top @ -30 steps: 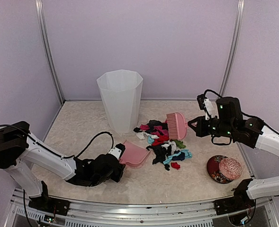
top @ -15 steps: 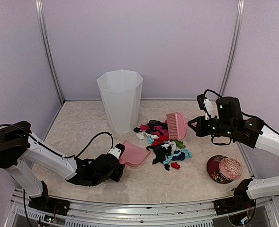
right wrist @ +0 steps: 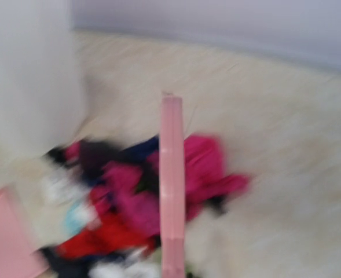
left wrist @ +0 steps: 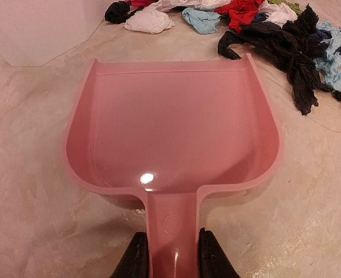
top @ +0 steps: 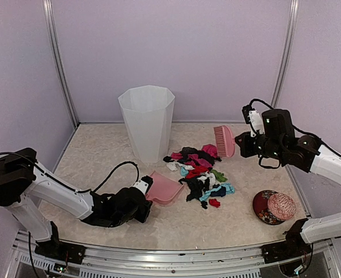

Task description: Sweep away the paper scraps from the table

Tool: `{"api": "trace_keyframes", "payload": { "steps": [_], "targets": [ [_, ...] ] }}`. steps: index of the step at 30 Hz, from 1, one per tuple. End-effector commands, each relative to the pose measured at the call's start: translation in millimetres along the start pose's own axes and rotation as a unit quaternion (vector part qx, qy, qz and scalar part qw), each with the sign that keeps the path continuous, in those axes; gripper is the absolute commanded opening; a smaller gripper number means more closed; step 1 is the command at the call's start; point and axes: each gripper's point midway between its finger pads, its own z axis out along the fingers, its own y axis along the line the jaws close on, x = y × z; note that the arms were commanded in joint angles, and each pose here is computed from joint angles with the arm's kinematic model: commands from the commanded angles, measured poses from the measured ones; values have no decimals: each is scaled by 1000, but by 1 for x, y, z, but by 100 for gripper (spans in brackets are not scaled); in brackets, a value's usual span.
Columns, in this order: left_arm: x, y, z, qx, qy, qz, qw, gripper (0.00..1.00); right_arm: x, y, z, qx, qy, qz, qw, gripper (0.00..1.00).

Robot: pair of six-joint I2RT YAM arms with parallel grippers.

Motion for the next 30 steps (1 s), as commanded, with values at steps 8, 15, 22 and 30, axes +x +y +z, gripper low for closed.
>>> {"api": "trace_keyframes", "payload": {
  "steps": [8,15,22,30],
  "targets": [
    [-10,0,-19,20,45,14,999,0,-48,-39,58,160,-59,-231,958,0],
    [-21,-5,-35,36,65,26,997,0,-31,-26,117,107,-15,-337,935,0],
    [-25,-12,-35,45,87,51,994,0,5,6,149,5,22,-333,943,0],
    [-18,-16,-19,42,129,72,988,0,57,32,158,-69,73,-338,936,0]
  ]
}}
